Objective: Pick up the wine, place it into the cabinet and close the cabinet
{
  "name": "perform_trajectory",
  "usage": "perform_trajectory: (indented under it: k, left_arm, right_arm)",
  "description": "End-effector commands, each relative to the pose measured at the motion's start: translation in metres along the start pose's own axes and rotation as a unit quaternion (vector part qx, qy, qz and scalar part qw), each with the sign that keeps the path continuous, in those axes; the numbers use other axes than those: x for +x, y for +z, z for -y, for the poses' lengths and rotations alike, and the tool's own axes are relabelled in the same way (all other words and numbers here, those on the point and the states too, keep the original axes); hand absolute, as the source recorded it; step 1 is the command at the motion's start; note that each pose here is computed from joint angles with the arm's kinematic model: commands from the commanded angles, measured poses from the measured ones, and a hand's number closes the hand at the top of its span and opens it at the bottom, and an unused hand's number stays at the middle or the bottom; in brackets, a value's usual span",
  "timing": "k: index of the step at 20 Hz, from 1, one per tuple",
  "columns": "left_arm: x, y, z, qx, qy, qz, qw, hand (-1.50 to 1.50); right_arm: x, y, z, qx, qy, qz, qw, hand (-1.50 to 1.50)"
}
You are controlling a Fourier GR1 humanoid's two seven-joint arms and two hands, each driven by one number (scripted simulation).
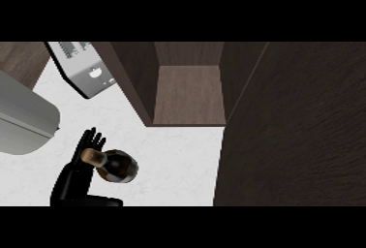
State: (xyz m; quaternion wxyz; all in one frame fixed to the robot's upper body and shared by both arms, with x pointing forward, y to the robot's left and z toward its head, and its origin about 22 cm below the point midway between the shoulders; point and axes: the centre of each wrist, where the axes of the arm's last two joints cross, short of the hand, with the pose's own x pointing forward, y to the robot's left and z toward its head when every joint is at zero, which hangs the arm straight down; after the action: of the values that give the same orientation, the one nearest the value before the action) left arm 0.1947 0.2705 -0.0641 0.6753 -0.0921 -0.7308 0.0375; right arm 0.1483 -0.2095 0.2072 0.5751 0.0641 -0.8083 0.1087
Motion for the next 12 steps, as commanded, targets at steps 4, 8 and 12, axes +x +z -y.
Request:
perform_trajectory:
  k: [4, 8, 12]
  left_arm:
    - [-0.008, 0.006, -0.004, -0.004, 0.0, -0.015, 0.9999, -1.5]
    - [-0.015, -0.002, -0.006, -0.001, 0.001, -0.01, 0.9999, -1.5]
    - [-0.042, -0.012, -0.014, -0.001, 0.007, -0.012, 0.9999, -1.5]
  right_arm:
    - [0.015, 0.022, 0.009, 0.007, -0.01, 0.022, 1.0, -1.5]
    - [0.012, 0.004, 0.001, 0.01, -0.017, 0.036, 0.999, -1.5]
    - [0.021, 0.022, 0.0, 0.009, -0.017, 0.032, 0.999, -1.5]
